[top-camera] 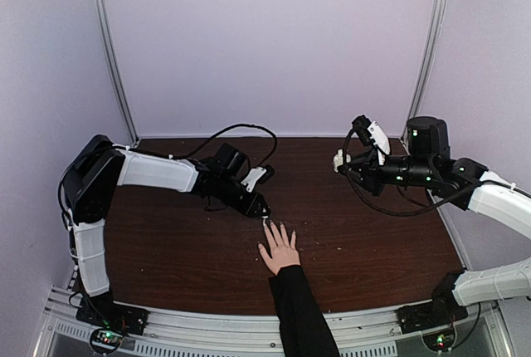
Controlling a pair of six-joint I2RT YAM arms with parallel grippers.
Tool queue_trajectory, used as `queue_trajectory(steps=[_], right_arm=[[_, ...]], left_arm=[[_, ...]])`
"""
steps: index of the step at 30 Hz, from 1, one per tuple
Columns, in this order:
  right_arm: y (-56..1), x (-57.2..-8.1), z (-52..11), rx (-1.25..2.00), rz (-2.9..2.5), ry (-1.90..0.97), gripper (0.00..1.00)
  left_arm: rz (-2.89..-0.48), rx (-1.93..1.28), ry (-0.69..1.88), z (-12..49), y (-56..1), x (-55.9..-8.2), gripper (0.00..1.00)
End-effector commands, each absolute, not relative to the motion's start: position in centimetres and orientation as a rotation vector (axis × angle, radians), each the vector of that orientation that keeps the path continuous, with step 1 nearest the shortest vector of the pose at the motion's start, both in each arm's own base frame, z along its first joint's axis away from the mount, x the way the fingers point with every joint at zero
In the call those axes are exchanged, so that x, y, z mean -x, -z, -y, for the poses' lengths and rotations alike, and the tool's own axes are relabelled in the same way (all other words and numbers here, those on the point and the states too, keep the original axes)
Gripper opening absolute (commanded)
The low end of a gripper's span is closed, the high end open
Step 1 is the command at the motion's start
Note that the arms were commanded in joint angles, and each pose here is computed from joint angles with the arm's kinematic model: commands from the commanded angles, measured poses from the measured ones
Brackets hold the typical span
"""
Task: Paint the nails
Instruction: Paint the nail with the hand.
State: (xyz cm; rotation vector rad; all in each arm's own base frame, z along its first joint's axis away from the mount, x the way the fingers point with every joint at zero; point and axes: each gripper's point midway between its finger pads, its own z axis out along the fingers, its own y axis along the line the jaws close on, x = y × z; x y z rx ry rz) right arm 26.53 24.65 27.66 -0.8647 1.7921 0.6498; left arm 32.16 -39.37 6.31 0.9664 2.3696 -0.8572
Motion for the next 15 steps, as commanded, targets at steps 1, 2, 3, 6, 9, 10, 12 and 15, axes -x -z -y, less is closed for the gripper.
queue_trajectory(steps=[1,2,3,6,9,10,12,15], right_arm=[[-28.2,-26.7,-24.1,0.848,-1.767,-0.621,0.00],[-28.2,-26.7,-24.1,0.850,-1.766,-0.621,0.00],[-28.2,-26.7,-24.1,0.848,-1.766,-0.621,0.00],[-28.2,-26.7,-24.1,0.849,-1.767,-0.622,0.00],[-28.2,-26.7,-24.1,0.849,-1.765,-0.625,0.00],[-28.3,-26.7,-24.1,0.848,-1.764,-0.625,0.00],[-28.3,-26.7,-24.2,0.849,-1.764,-0.625,0.00],[-28.4,-26.6,-24.1,0.850,-1.761,-0.624,0.00]], left_arm=[[-2.334,-0.969,0.832,39.8,-7.0,-33.2,0.00],[-2.334,-0.967,0.828,39.8,-7.1,-33.3,0.00],[-2.332,-0.966,0.827,39.8,-7.1,-33.3,0.00],[-2.329,-0.963,0.822,39.7,-7.3,-33.4,0.00],[-2.320,-0.955,0.817,39.6,-7.8,-33.6,0.00],[-2.315,-0.954,0.817,39.6,-8.0,-33.6,0.00],[-2.306,-0.950,0.814,39.5,-8.4,-33.7,0.00],[-2.296,-0.942,0.795,39.2,-9.0,-33.9,0.00]])
